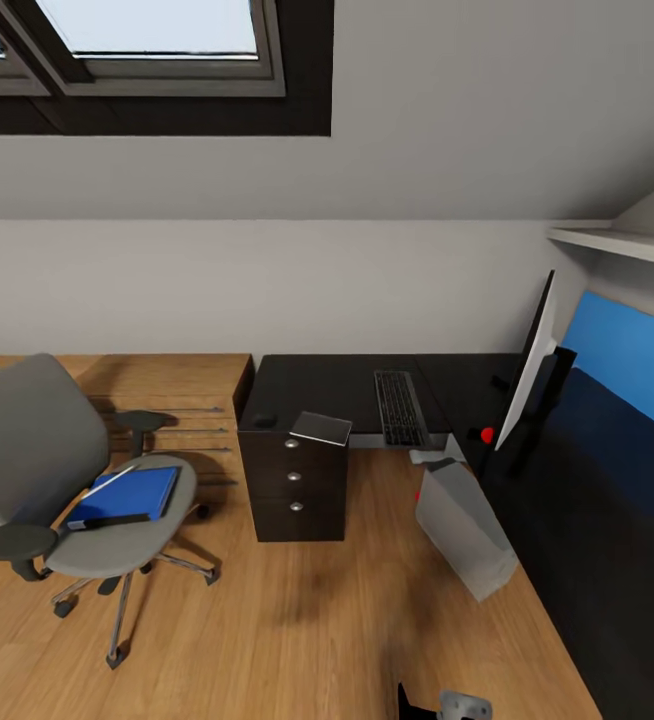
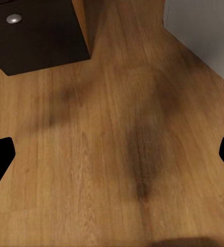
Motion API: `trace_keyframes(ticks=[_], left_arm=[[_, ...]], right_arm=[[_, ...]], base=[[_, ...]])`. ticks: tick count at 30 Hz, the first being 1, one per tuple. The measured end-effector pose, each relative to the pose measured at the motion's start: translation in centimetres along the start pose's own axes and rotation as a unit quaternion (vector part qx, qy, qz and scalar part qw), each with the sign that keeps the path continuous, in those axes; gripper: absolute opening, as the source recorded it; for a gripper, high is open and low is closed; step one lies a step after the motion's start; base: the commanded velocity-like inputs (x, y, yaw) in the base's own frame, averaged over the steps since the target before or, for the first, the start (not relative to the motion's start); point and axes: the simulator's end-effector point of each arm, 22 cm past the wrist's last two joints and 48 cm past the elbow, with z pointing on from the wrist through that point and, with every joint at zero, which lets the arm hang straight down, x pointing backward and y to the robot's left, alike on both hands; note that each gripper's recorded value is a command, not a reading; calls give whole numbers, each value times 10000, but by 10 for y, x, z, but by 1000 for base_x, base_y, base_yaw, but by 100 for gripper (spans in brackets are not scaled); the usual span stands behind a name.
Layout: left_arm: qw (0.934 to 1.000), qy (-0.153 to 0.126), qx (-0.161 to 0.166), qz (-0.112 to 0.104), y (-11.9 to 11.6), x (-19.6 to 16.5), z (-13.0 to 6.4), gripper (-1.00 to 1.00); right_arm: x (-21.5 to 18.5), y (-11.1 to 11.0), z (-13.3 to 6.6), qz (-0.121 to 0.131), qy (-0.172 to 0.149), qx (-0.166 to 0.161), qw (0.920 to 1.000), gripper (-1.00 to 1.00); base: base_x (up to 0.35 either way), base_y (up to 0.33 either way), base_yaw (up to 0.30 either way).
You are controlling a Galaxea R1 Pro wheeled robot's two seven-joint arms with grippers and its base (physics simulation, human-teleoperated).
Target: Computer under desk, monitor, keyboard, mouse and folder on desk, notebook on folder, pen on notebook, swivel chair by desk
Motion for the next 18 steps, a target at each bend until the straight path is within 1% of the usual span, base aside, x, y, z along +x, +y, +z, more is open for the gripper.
trace_keyframes(ticks=[7, 13, 18], left_arm=[[10000, -34, -10, 0, 3, -2, -7, 100], [9997, -226, -29, -68, 5, -9, -14, 100], [9995, -314, -46, -92, 8, -10, -19, 100]], right_arm=[[-4, 1, -6, 1, 5, 1, 10000, 100], [-8, 1, -12, 1, 7, 3, 10000, 100], [-10, 2, -16, 4, 9, 4, 10000, 100]], base=[[0, 0, 0], [0, 0, 0], [0, 0, 0]])
